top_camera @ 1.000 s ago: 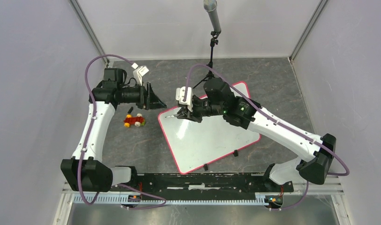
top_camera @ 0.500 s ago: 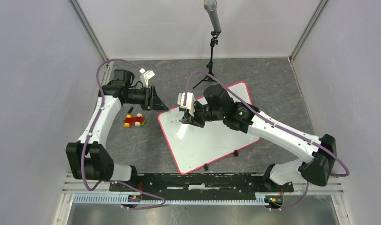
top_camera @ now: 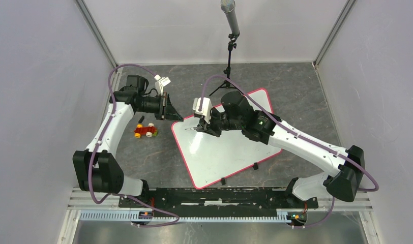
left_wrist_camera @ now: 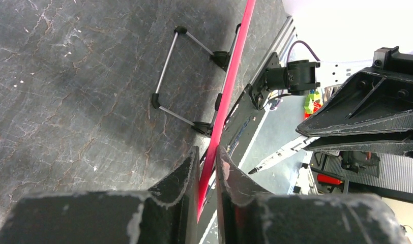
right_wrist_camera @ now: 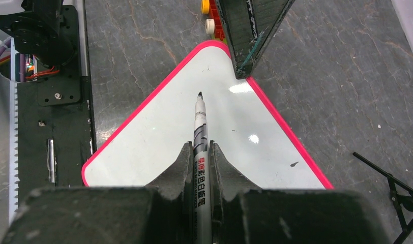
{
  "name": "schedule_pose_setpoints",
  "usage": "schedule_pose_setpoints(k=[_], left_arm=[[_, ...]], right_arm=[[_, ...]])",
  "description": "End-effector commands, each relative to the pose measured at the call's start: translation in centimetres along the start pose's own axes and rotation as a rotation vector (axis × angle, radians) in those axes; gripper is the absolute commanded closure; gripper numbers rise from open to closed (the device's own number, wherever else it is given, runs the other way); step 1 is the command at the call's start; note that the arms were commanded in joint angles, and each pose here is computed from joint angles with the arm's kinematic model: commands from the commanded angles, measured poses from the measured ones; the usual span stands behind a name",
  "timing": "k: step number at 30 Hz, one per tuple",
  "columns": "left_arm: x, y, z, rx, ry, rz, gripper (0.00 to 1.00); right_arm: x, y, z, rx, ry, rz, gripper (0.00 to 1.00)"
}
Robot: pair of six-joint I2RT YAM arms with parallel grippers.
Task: Write a sentence on the whiteboard
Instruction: Hold the whiteboard on the whiteboard stand, then write a sentence on the whiteboard.
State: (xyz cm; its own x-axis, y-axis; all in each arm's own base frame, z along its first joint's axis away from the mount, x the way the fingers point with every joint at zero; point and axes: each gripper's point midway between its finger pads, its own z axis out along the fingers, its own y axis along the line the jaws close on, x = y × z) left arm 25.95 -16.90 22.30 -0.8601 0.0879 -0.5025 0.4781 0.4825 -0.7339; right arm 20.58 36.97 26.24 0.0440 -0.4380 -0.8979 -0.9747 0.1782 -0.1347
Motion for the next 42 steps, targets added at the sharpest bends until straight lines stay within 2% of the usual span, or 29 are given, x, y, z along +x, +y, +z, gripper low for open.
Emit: schedule_pose_setpoints(k=[1, 10, 42], left_arm=[[-0.9, -0.7, -0.2, 0.012, -0.012, 0.045, 0.88], [-0.8, -0.7, -0.2, 0.006, -0.013, 0.080, 0.98], [-0.6, -1.2, 0.2, 0.013, 0.001, 0.114, 0.98]], right_arm=[[-1.6, -0.7, -0.1, 0.040, -0.041, 0.003, 1.00], [-1.0, -1.2, 0.4, 0.065, -0.023, 0.023, 1.00], [-0.9, -3.1, 2.1, 0.128, 0.011, 0.030, 1.00]])
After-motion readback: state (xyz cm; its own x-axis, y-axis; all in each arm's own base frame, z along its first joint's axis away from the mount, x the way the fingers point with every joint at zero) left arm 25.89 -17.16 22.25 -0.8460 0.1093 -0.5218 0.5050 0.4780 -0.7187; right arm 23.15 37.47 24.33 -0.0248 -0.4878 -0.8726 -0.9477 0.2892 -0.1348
